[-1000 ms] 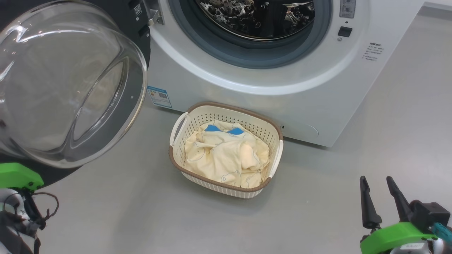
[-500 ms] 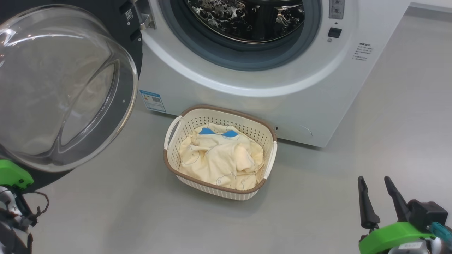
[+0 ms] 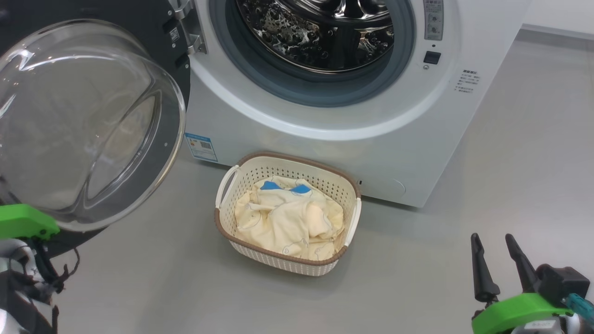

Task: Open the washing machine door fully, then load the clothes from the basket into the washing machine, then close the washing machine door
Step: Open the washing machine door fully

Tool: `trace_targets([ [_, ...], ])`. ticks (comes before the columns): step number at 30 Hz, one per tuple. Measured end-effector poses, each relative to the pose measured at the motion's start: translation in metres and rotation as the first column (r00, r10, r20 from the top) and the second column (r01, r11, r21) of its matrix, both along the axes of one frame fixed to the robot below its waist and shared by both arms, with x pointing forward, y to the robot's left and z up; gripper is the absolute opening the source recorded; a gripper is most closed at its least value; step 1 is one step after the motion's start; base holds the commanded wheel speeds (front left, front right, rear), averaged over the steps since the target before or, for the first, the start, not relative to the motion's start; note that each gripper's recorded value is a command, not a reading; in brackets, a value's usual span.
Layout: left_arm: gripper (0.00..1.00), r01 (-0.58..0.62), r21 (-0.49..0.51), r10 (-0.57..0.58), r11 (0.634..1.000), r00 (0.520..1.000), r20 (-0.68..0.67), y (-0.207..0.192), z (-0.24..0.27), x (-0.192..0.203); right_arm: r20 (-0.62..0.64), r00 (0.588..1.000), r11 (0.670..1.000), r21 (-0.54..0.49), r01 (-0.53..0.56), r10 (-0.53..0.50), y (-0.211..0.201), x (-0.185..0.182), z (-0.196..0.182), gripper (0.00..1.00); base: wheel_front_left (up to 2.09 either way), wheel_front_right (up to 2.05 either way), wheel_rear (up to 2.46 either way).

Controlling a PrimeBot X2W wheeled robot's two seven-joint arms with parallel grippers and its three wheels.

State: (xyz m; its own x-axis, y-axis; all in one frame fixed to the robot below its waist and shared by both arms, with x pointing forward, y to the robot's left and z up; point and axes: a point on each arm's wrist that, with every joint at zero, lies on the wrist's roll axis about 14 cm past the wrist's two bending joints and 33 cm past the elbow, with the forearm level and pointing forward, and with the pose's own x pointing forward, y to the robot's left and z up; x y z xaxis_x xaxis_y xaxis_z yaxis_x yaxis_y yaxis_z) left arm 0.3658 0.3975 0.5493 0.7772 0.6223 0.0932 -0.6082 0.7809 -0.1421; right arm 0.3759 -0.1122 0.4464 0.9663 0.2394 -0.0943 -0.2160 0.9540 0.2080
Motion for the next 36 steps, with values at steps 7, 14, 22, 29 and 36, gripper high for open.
trace_targets([
  [7,0.57,0.122,0.039,-0.125,0.992,0.987,0.106,-0.045,0.023,-0.006,0.026,1.000,1.000,0.009,-0.003,0.003,0.001,-0.002,0.009,1.00,0.00,0.00,0.00],
  [14,1.00,0.247,0.099,-0.260,0.964,0.955,0.143,-0.091,0.040,-0.012,0.051,0.999,1.000,0.008,0.016,-0.016,-0.005,-0.007,0.018,1.00,0.00,0.00,0.00],
  [22,1.00,0.474,0.093,-0.483,0.876,0.865,0.135,-0.161,0.028,-0.012,0.081,0.993,0.997,0.003,0.082,-0.082,-0.027,-0.016,0.027,1.00,0.00,0.00,0.00],
  [29,1.00,0.543,0.010,-0.542,0.839,0.835,0.091,-0.180,-0.007,-0.019,0.104,0.983,0.988,0.004,0.154,-0.153,-0.050,-0.026,0.034,1.00,0.00,0.00,0.00],
  [36,1.00,0.589,-0.017,-0.588,0.808,0.807,0.051,-0.193,-0.026,-0.016,0.120,0.966,0.973,-0.003,0.231,-0.229,-0.074,-0.039,0.039,1.00,0.00,0.00,0.00],
])
